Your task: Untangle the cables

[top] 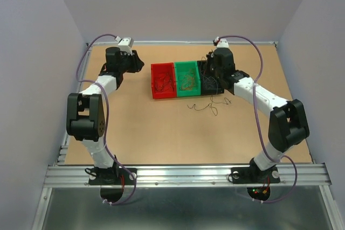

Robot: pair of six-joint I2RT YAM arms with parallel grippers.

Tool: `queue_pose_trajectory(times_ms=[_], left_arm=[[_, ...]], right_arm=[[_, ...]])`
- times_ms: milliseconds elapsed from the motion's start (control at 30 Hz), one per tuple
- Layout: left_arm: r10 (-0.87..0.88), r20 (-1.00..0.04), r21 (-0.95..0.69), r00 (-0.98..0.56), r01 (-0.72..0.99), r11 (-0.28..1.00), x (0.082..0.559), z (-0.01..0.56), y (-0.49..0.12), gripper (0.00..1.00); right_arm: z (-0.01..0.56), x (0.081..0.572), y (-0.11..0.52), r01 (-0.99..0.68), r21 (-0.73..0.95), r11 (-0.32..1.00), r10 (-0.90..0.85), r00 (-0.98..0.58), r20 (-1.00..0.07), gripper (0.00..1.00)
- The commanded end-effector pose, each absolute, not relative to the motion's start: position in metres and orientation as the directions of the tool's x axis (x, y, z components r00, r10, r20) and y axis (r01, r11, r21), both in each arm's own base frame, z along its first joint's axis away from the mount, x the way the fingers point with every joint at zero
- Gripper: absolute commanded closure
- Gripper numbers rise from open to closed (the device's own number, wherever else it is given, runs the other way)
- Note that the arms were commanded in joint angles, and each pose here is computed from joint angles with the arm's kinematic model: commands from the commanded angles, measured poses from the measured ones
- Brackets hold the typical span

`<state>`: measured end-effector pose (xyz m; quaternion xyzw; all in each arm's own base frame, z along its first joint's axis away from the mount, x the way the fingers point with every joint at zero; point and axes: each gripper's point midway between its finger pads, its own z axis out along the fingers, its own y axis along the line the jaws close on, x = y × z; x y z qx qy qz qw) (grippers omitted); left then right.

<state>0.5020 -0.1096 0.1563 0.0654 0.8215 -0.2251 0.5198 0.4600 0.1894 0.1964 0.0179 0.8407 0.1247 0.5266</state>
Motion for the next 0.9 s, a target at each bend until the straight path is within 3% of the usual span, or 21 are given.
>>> queue_pose_trajectory(times_ms=[0,200,533,700,867], left_arm=[[-0.097,-0.936,-0.230,-0.340,0.377,0.897,0.500,0.191,-0.110,0.59],[-0.074,-0.943,-0.206,-0.324,0.393,0.896,0.497,0.195,-0.116,0.59],[-0.053,-0.963,-0.166,-0.264,0.425,0.890,0.486,0.209,-0.122,0.59],[-0.044,-0.975,-0.137,-0.218,0.434,0.890,0.478,0.221,-0.124,0.59],[-0.015,-0.988,-0.084,-0.156,0.447,0.890,0.466,0.235,-0.130,0.59]], right_arm=[[0.235,0.476,0.212,-0.231,0.231,0.945,0.138,-0.358,-0.924,0.99],[0.236,0.487,0.229,-0.351,0.235,0.907,0.109,-0.344,-0.933,0.99],[0.228,0.513,0.207,-0.375,0.292,0.880,0.162,-0.342,-0.926,0.99],[0.208,0.514,0.187,-0.331,0.331,0.884,0.199,-0.373,-0.906,1.00],[0.147,0.500,0.166,-0.197,0.355,0.914,0.228,-0.474,-0.850,0.99]])
